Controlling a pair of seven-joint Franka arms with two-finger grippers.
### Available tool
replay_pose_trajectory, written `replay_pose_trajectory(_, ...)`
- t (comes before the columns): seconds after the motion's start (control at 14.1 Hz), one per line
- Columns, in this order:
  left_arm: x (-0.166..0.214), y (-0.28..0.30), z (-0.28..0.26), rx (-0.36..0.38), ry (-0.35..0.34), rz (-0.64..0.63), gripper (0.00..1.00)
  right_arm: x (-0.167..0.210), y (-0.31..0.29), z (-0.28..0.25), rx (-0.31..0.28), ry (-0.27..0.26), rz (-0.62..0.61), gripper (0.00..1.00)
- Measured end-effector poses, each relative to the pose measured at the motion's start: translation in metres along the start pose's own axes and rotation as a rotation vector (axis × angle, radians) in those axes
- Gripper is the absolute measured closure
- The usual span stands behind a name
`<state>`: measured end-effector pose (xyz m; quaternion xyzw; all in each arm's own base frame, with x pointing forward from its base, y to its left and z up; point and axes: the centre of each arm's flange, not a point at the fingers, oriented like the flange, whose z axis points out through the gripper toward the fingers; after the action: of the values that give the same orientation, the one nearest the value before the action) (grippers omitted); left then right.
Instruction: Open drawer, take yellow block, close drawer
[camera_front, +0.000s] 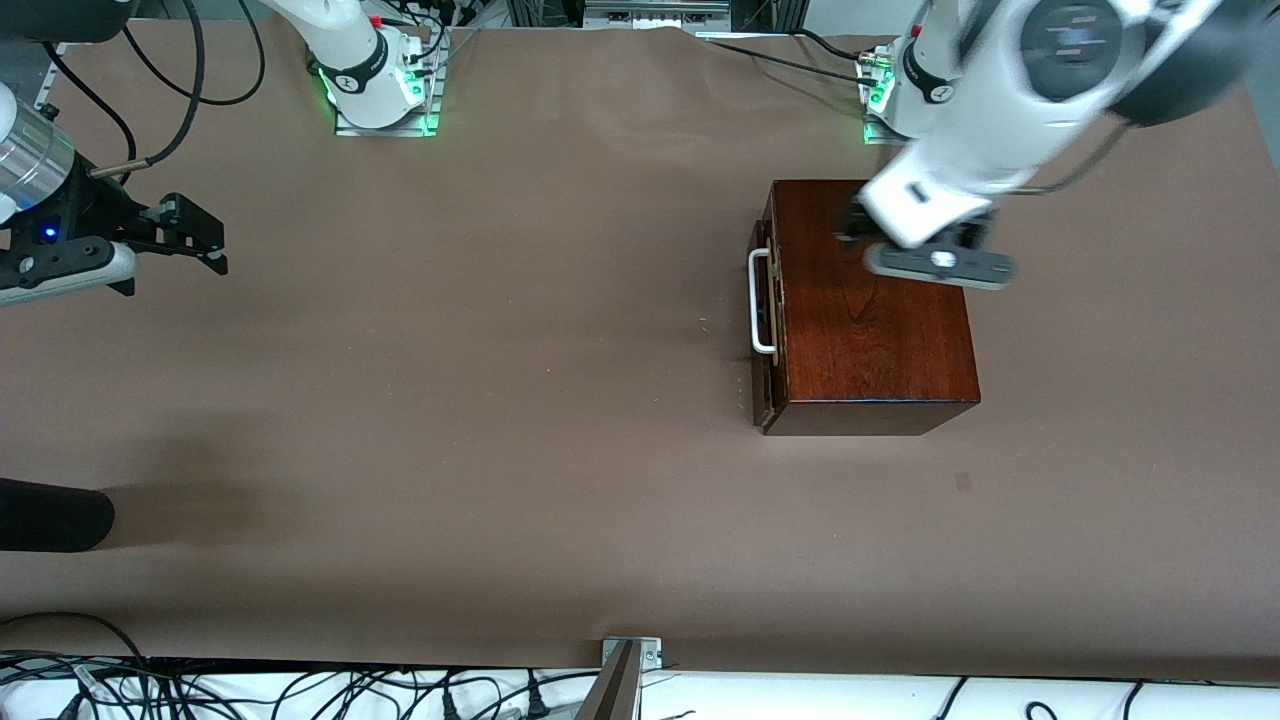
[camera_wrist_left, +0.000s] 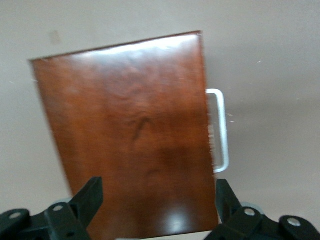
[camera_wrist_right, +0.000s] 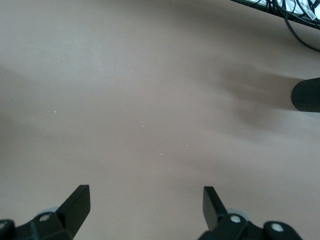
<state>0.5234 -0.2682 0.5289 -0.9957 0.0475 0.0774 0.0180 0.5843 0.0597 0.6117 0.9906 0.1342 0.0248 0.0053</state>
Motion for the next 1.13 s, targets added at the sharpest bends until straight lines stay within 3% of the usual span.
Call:
replay_pose_trajectory(0.28,-0.008,0.094,0.057,0.064,0.033,-0.065,0.0,0.0,0.0,0.0,0.0,-0.001,0.0,0.0)
replay_pose_trajectory(0.57,-0.015,0.153,0.137,0.145,0.065,-0.043,0.0,0.0,0.0,0.0,0.0,0.0,0.0,0.0)
replay_pose_trajectory(0.78,-0.017,0.157,0.179,0.247,0.087,0.002,0.0,0.0,0.0,0.0,0.0,-0.001,0.001,0.0)
replay_pose_trajectory(1.13,-0.02,0.159,0.212,0.232,0.097,0.015,0.0,0.0,0.0,0.0,0.0,-0.001,0.004,0.0)
